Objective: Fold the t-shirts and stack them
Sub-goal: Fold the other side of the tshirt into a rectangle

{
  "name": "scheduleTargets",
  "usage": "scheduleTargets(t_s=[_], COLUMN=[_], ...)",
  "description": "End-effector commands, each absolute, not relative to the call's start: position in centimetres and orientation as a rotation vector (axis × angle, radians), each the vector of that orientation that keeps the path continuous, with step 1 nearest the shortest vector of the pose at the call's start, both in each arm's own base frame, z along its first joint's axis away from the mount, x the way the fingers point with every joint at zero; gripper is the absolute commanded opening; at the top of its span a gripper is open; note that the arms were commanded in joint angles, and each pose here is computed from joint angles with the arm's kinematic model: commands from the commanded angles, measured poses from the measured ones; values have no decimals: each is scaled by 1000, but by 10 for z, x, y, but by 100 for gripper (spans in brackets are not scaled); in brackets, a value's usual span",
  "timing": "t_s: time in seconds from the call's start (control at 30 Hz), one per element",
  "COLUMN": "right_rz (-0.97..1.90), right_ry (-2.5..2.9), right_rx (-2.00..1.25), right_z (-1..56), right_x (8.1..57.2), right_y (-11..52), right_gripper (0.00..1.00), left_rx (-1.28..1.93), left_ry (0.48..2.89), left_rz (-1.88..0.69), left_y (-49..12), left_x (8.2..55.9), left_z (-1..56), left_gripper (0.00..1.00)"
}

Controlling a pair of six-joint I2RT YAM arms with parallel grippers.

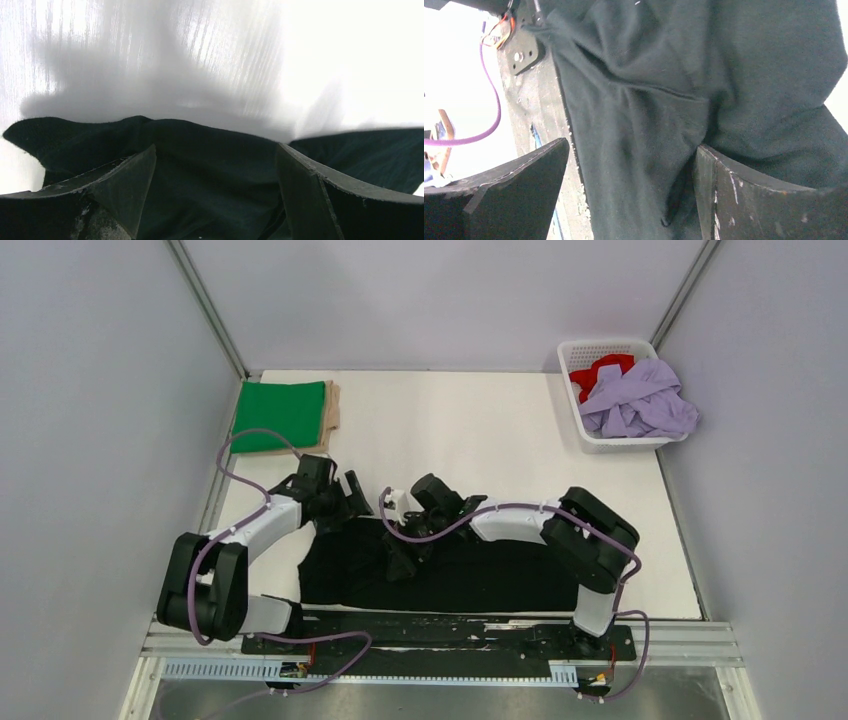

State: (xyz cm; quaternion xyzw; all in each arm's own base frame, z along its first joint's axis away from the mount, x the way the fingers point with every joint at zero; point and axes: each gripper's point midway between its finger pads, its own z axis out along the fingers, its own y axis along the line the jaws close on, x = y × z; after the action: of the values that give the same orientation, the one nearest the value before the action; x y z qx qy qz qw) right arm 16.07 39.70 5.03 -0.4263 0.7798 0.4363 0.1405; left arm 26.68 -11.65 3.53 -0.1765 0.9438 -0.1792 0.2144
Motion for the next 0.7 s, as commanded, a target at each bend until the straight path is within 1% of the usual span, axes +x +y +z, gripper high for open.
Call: scheduleTargets(t_s=[0.0, 0.2, 0.3, 0.5, 0.67], right_rz=[1312, 1209, 1205, 1196, 1017], right_ry=[2056, 1954, 1943, 1887, 1957], right_rx=[-1389, -1461, -1484, -1476, -1377], right_z=[77, 87, 86, 87, 71], right_x=[130, 103, 92, 100, 137], right_y=[405, 392, 382, 393, 407], right_gripper=[88, 89, 90, 91, 92], left_rx=[-501, -527, -555, -567, -579], left_ry=[2609, 2631, 2627, 2617, 2598], left_rz=[-434, -384, -356, -339, -291], left_y=[-107, -99, -93, -89, -82], left_x=[280, 284, 289, 297, 304], left_z=[23, 17, 17, 22, 31], left_gripper=[97, 96, 96, 96, 96])
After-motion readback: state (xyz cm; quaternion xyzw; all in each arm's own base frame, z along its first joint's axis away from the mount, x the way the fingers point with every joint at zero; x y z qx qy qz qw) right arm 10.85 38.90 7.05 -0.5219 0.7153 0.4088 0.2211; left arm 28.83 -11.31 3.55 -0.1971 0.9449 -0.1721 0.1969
